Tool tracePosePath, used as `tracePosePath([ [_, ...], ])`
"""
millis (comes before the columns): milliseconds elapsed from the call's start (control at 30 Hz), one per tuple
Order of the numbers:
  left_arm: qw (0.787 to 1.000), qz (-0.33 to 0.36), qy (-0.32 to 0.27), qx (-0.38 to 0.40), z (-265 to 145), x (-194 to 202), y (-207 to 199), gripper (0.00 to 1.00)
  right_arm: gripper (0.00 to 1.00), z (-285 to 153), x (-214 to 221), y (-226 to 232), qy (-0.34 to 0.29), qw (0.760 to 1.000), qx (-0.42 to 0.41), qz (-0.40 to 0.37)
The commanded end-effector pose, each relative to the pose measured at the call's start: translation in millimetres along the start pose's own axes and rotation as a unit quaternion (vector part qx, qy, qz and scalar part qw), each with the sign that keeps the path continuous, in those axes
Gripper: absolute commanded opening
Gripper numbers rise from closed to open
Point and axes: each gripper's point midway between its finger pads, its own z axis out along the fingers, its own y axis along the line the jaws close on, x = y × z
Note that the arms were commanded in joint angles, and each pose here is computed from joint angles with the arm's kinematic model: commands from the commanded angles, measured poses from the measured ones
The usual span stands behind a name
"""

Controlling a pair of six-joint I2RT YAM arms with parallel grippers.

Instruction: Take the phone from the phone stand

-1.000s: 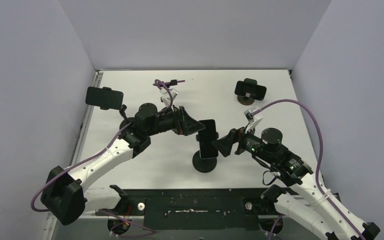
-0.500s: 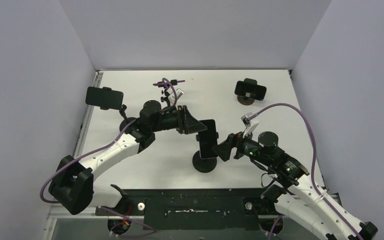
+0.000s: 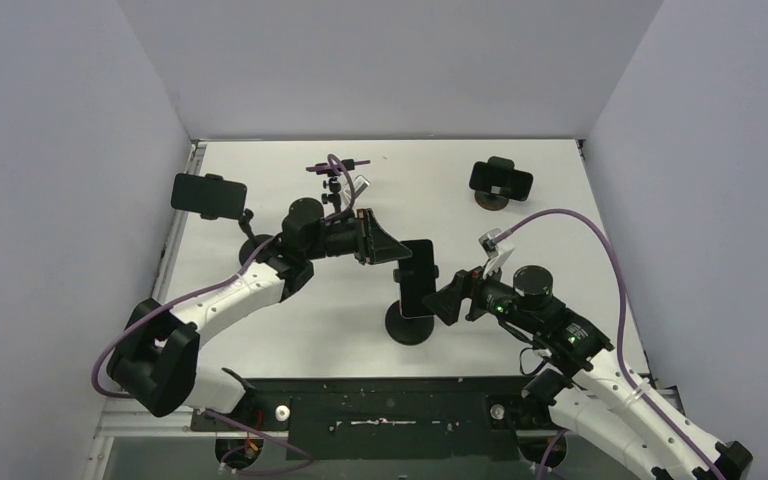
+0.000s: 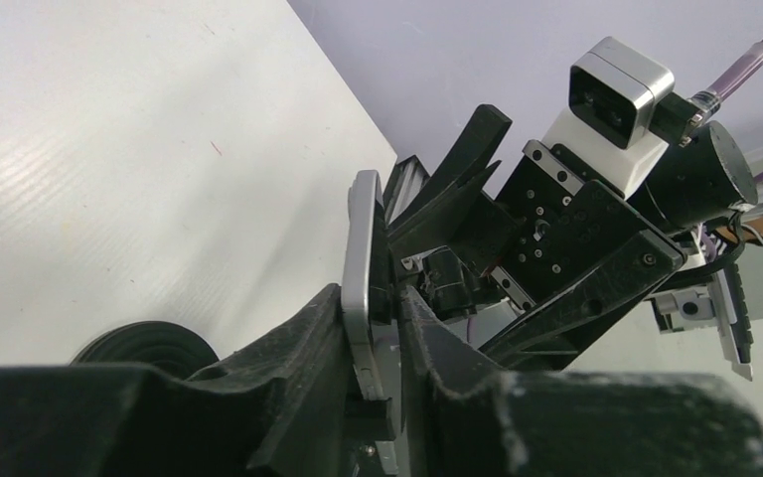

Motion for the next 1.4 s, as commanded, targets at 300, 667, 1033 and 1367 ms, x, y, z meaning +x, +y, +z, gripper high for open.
tracePosePath([
  [300,0.994,0.082,-0.049,0.054,2.2,-22.1,-16.5,0.00,0.75,2.5,-2.2,-1.7,-0.013,0.999,-0.006,-0.032],
  [667,0.977,0.162,-0.135,0.040,-13.7,-25.6,-9.2,0.00,0.77,4.4,-9.6,-6.6,-0.020,0.998,0.009,-0.050],
  [1033,0.976,0.152,-0.155,0.000,-13.5,-28.1,6.7,0.00,0.94,2.7,-37.3,-10.5,0.014,0.991,0.077,-0.113],
  [1367,0.981,0.109,-0.155,-0.033,-16.6,-25.2,21.1,0.00,1.00,19.9,-30.5,5.7,-0.011,0.969,0.195,-0.152],
])
